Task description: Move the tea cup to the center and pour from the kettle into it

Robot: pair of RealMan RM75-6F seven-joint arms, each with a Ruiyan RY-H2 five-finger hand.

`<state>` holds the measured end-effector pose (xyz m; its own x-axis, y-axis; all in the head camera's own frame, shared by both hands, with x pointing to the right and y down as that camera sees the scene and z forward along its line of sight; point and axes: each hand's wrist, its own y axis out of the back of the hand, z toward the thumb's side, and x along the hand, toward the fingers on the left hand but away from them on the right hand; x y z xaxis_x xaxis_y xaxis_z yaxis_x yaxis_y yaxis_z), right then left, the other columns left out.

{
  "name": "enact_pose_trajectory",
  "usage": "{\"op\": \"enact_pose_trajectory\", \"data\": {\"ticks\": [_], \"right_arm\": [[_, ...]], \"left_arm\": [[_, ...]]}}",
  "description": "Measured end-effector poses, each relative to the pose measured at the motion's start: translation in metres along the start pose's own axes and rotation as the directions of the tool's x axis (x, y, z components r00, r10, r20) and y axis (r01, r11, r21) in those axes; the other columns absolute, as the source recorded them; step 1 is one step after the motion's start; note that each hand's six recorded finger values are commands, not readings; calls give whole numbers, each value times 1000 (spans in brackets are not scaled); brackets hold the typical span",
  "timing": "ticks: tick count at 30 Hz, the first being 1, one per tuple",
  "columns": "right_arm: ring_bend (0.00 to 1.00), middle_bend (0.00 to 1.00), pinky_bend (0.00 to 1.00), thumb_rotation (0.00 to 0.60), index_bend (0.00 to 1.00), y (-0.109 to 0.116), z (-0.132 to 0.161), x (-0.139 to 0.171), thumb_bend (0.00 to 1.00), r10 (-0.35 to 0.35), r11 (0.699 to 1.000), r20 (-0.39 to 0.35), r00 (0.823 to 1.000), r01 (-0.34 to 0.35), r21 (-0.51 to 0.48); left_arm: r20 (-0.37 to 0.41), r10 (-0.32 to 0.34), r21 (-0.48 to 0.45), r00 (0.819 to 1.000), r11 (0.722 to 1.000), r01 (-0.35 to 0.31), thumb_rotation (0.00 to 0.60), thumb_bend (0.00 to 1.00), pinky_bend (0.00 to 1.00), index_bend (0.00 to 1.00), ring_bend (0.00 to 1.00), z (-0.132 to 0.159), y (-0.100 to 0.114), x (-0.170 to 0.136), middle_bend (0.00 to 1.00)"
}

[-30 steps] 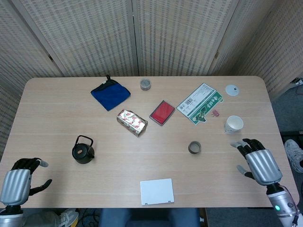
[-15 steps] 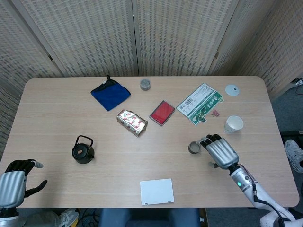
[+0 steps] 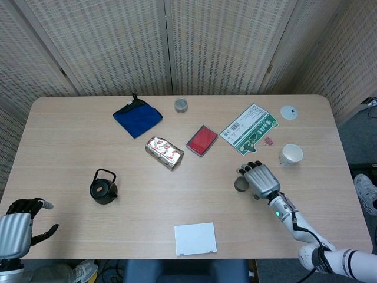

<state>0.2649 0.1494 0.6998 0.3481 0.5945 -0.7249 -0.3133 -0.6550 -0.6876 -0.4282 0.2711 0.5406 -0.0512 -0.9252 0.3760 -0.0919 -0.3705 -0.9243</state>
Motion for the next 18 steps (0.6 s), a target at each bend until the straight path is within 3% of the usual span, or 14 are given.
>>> {"op": "enact_pose_trajectory", "data": {"ticks": [18], "right_arm": [[184,300,254,600,268,-18,7,-31,86,44,999,25,999,-45,26]], "left_arm": [[-16,-4,-13,1000,1000,4,600,147,226,453,337,-6,-2,-1,399]]}}
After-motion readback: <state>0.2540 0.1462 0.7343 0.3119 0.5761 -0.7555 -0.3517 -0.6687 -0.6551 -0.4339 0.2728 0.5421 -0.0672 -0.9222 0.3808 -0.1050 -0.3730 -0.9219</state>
